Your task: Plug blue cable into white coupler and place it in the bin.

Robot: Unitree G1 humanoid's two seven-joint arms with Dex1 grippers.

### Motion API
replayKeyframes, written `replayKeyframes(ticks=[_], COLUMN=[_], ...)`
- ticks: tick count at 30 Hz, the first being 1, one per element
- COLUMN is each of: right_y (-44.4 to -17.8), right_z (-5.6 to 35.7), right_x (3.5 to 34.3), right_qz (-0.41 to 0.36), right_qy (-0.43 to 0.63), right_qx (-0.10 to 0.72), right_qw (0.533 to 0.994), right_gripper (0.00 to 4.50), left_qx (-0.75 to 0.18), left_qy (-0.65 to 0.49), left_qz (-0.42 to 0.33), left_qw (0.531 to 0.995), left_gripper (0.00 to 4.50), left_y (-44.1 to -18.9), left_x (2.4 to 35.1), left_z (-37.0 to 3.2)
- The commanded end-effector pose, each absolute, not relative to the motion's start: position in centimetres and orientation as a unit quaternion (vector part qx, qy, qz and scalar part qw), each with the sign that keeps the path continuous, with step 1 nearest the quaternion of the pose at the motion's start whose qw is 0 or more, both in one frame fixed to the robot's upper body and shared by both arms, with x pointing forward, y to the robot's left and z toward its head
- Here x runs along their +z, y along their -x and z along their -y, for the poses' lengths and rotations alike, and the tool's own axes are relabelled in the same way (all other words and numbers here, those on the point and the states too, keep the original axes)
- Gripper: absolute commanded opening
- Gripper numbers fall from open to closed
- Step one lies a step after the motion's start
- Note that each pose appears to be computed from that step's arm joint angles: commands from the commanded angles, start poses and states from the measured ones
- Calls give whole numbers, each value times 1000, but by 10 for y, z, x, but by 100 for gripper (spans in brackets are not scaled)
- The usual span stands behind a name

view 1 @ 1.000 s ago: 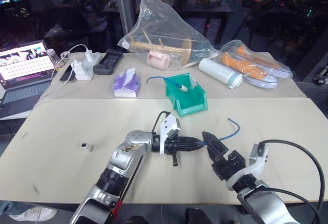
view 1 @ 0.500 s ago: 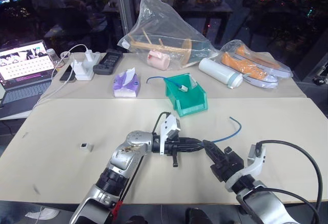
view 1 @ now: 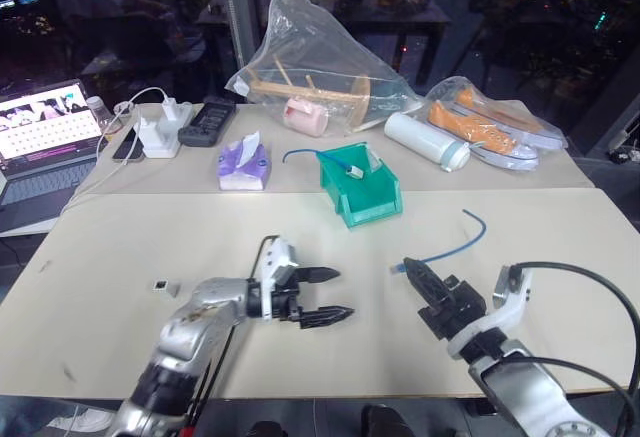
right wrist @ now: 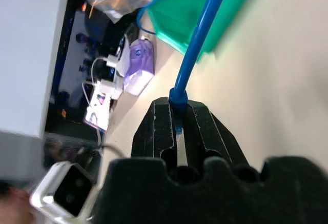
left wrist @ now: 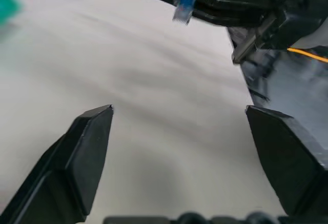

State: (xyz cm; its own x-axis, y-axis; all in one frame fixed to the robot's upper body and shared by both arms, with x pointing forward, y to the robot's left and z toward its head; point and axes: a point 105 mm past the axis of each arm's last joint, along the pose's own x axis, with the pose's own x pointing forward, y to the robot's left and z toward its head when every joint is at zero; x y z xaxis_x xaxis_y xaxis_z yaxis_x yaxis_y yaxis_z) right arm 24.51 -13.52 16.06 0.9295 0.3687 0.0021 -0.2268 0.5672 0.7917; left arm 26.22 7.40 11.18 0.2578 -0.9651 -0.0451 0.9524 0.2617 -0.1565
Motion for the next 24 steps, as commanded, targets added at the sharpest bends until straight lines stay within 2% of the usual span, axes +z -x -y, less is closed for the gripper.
replayKeyframes(ticks=[1, 2, 6, 9, 13, 18, 24], right_y=[-255, -260, -271, -276, -281, -277, -280], right_z=[138, 137, 133, 126, 112, 87, 81], right_x=[177, 180, 187, 194, 211, 228, 233], right_qz=[-67, -71, -89, -100, -92, -61, -51], right_qy=[-390, -365, -299, -247, -178, -38, -26], right_qx=[208, 226, 282, 326, 384, 464, 475], right_qw=[894, 900, 907, 907, 901, 883, 878], right_gripper=[0, 0, 0, 0, 0, 0, 0], left_qx=[-535, -494, -388, -338, -263, -168, -118], left_qy=[64, 69, 62, 51, 54, 14, 13], left_qz=[-30, -22, -30, -49, -41, -31, -13], left_qw=[842, 867, 919, 938, 962, 985, 993], left_gripper=[443, 443, 443, 443, 443, 443, 443], left_y=[-247, -243, -220, -202, -196, -204, -240], left_x=[128, 128, 115, 103, 99, 88, 80], left_z=[-100, -115, -158, -181, -203, -229, -235])
